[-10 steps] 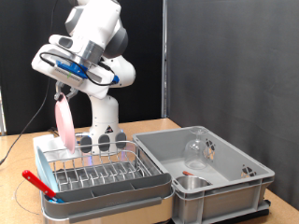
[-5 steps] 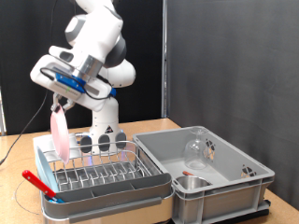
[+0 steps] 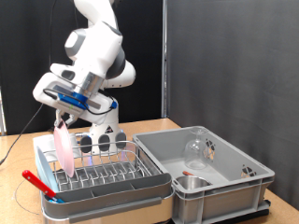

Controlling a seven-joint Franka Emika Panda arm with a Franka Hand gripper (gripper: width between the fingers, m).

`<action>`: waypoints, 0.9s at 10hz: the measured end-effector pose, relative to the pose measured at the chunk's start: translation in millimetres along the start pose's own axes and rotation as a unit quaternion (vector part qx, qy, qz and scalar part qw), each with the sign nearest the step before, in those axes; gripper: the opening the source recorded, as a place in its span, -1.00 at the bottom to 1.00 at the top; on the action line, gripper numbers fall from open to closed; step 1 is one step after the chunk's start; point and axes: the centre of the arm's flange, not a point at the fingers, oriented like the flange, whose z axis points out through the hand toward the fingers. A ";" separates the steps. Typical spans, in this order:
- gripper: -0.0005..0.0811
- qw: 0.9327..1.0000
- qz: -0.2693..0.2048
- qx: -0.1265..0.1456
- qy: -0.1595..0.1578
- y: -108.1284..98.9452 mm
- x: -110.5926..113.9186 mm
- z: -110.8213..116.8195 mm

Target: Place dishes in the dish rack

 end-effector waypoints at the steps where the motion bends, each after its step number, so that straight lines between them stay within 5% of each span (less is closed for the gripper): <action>1: -0.90 1.000 -0.004 0.001 -0.004 -3.1 -3.6 5.9; 9: -0.90 1.000 0.003 -0.009 -0.015 -13.7 -16.2 39.0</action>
